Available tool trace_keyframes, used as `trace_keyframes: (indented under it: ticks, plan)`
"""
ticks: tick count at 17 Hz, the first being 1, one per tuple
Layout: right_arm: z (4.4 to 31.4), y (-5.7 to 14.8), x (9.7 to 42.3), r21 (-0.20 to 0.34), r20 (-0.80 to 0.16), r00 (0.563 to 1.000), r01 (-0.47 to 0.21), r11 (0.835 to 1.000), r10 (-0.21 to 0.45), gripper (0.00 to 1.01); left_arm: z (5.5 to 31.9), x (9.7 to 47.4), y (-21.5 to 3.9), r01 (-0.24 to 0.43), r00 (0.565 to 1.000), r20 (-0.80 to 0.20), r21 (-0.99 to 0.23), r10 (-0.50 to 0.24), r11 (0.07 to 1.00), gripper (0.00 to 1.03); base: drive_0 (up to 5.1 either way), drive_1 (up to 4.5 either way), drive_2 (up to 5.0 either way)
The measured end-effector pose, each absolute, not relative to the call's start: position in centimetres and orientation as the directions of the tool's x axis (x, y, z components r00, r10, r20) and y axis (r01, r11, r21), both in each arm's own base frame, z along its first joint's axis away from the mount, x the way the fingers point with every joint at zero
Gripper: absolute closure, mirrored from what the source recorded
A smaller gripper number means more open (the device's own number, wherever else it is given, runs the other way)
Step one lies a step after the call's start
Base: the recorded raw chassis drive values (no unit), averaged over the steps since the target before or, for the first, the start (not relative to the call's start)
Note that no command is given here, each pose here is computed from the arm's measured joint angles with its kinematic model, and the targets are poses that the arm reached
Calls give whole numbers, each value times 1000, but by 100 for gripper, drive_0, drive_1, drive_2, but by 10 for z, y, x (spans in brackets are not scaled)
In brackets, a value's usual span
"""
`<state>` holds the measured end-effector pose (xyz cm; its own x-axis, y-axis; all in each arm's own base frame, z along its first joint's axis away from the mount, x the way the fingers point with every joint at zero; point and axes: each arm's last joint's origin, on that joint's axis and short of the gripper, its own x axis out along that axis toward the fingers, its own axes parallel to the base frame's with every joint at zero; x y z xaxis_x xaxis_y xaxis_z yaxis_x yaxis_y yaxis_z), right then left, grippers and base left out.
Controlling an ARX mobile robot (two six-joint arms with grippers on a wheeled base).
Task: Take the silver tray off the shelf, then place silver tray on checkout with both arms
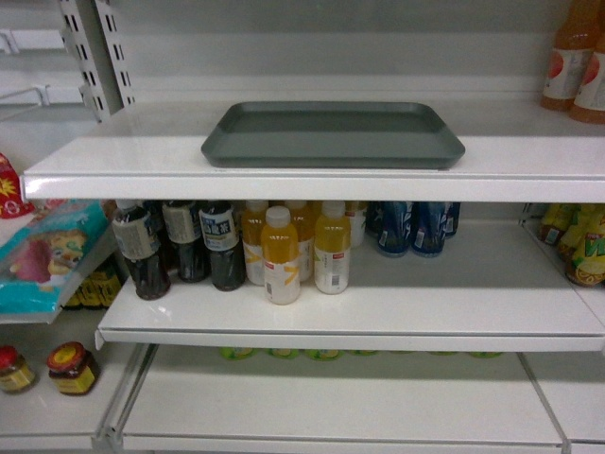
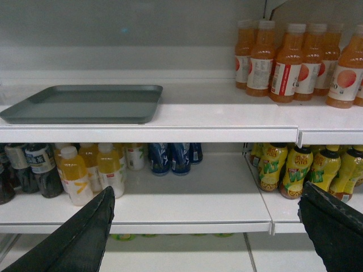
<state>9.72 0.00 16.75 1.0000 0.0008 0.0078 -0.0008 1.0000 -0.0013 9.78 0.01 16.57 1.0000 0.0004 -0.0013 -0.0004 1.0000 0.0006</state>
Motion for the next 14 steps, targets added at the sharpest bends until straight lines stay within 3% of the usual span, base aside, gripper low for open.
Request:
trace_keyframes:
  ticks: [14]
  plan:
    - [167, 0, 97, -1, 5, 1000, 0, 1000, 0, 3, 165, 98, 0, -1, 1000, -5, 0, 1, 1000, 5, 0, 0, 0]
